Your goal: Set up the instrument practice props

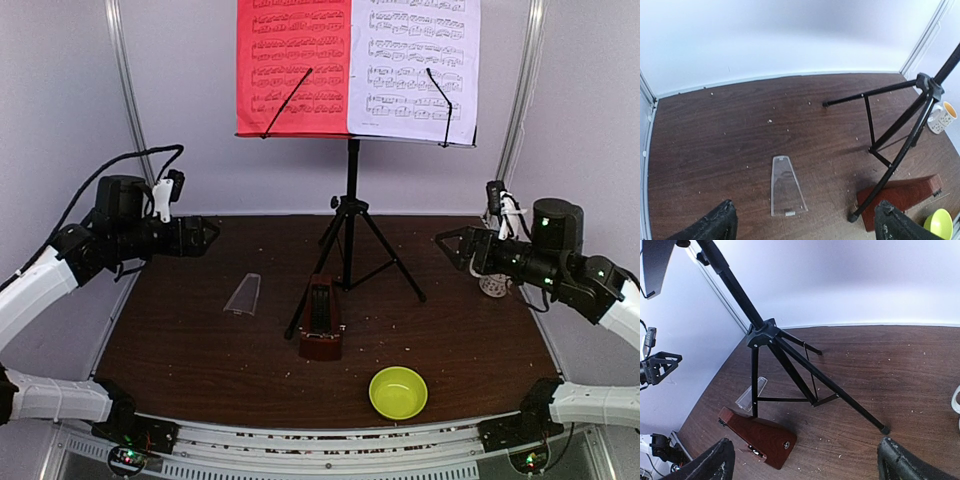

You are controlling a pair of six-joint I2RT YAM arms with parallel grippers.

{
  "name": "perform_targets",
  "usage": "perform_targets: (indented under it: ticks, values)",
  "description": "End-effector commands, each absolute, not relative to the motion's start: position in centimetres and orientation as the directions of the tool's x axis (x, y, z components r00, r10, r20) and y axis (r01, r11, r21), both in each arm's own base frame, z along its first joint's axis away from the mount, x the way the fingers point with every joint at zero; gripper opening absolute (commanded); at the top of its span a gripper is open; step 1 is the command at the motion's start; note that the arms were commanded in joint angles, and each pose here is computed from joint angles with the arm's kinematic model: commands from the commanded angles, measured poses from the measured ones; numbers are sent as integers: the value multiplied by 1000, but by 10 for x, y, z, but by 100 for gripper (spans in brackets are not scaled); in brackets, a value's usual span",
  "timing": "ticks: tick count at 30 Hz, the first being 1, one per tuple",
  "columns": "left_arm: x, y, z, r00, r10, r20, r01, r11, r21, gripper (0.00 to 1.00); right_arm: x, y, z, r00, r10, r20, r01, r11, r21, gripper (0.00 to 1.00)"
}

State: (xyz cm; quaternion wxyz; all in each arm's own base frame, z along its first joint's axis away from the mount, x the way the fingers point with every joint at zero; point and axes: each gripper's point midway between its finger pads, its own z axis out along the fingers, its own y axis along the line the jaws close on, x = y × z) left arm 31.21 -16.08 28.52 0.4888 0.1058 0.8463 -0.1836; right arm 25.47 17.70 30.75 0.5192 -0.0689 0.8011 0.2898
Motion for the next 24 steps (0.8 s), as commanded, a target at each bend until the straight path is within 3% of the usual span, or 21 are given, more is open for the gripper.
perform_targets:
  ticks: [1,24]
  values:
    - [292,-169,294,-516,36,-856,419,882,-215,98,241,181,319,-443,211,-871,-475,769,428,100]
    - [254,-188,191,-709,40,-704,318,909,-268,98,218,186,226,-590,218,-777,-441,719,537,100]
